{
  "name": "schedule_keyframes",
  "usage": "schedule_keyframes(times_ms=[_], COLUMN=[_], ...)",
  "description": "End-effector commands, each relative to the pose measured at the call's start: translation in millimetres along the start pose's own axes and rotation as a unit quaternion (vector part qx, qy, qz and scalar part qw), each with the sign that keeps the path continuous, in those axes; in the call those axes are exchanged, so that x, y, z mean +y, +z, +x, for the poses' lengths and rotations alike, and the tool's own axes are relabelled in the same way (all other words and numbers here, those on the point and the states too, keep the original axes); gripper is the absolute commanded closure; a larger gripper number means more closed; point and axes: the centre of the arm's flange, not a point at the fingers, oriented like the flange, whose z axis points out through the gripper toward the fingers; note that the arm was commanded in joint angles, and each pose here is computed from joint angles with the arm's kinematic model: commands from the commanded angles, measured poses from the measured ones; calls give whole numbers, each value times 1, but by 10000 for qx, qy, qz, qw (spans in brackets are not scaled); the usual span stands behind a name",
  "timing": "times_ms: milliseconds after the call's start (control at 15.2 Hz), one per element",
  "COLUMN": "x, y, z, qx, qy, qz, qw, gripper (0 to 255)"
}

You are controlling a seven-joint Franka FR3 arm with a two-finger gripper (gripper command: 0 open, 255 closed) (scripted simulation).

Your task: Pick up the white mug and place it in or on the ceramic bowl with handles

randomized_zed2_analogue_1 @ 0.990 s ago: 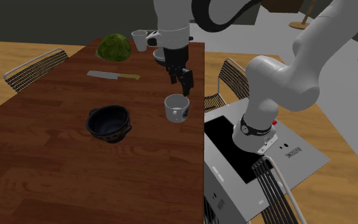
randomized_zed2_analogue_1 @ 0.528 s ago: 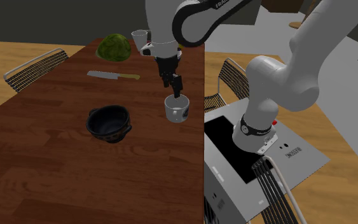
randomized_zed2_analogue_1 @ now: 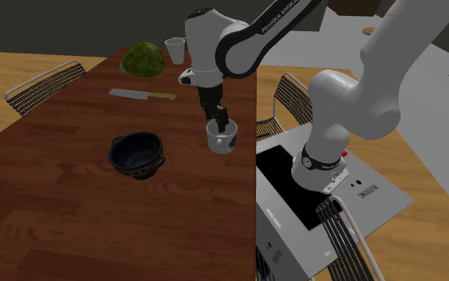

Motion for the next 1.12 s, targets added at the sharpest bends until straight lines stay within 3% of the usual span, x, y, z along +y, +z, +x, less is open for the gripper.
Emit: schedule_keyframes(times_ms=[0, 396, 462, 1056], x=[0, 0, 0, 0], y=[4, 4, 4, 4], z=[0, 0, 0, 0], qx=[3, 3, 3, 3], qy=[0, 0, 0, 0], qz=[-1, -1, -1, -1], qw=[10000, 10000, 10000, 10000], gripper=[0, 0, 255, 255])
